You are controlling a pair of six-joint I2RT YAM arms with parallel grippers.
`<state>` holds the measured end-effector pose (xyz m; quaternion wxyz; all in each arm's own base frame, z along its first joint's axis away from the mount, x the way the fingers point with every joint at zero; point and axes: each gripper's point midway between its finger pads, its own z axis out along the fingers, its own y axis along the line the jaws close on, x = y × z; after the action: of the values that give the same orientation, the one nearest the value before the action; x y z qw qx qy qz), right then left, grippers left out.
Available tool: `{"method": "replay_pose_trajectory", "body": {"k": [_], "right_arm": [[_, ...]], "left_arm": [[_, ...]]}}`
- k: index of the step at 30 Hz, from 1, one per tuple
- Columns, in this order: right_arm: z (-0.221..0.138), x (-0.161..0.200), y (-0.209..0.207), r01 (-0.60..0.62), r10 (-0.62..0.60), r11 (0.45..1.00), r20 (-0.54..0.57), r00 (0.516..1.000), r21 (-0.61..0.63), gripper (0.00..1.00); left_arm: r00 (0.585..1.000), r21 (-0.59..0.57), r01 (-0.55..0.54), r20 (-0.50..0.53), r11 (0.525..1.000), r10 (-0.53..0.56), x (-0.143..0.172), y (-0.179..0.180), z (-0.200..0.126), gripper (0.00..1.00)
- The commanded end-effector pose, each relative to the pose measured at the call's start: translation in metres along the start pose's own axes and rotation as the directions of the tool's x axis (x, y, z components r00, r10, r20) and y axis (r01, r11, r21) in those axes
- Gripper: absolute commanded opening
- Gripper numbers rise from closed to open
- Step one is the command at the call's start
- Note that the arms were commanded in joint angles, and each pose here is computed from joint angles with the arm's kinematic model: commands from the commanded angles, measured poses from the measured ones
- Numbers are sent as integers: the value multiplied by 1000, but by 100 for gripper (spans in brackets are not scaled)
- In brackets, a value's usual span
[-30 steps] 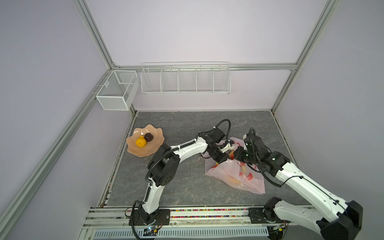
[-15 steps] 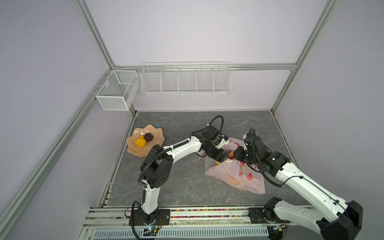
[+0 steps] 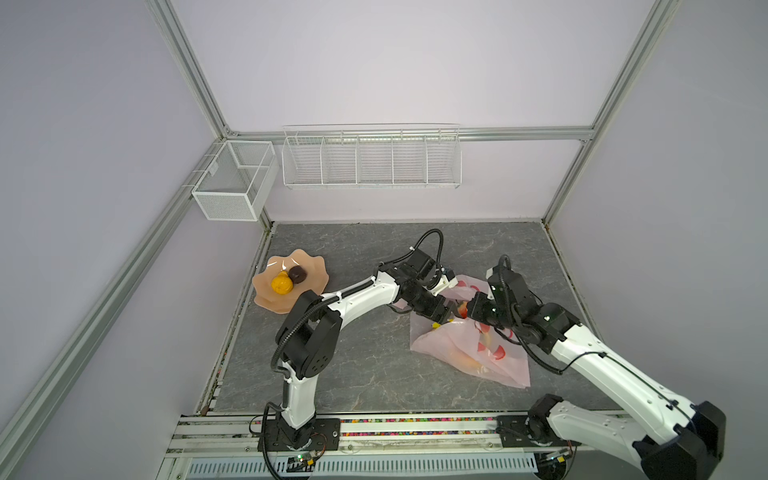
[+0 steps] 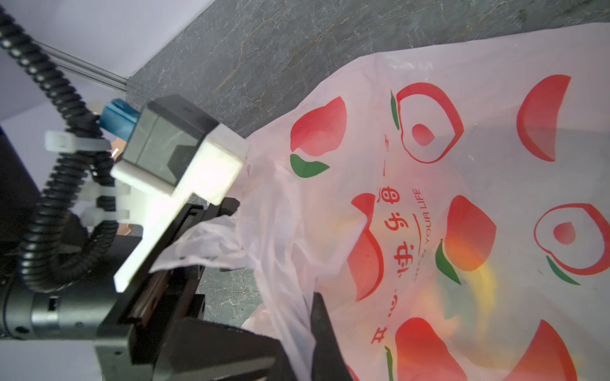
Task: Place the fruits into the plastic bag
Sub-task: Place the fruit in the plastic bag.
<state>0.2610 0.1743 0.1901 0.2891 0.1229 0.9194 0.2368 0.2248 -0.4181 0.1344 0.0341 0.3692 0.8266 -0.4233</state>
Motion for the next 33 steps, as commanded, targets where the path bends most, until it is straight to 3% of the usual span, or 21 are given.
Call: {"method": "replay_pose_trajectory", "body": {"k": [1, 16, 24, 26, 29, 31, 33], "right_arm": [[3, -2, 3, -1, 1, 1000, 6, 1000, -9, 6], [4, -1, 3, 3, -3, 1000, 5, 1000, -10, 6], [4, -1, 3, 8, -8, 1000, 1, 1000, -11, 6], [3, -2, 3, 7, -7, 1000, 4, 1000, -9, 6], [3, -1, 2, 9, -9, 1000, 4, 1000, -5, 6], [3, -1, 1, 8, -8, 1000, 3, 1000, -5, 6], [4, -1, 1, 7, -7, 1000, 4, 1000, -4, 6]], "left_arm": [[1000, 13, -7, 8, 1000, 6, 0, -9, -11, 88], [968, -225, 138, 237, 965, -83, -16, 47, -83, 88], [937, -329, 231, 330, 916, -118, -11, 75, -135, 86], [924, -391, 284, 356, 876, -141, -5, 91, -151, 85], [883, -476, 407, 425, 780, -201, 10, 124, -186, 83], [838, -529, 500, 494, 686, -230, 23, 148, -215, 83], [784, -585, 603, 559, 542, -270, 44, 172, -248, 83]]}}
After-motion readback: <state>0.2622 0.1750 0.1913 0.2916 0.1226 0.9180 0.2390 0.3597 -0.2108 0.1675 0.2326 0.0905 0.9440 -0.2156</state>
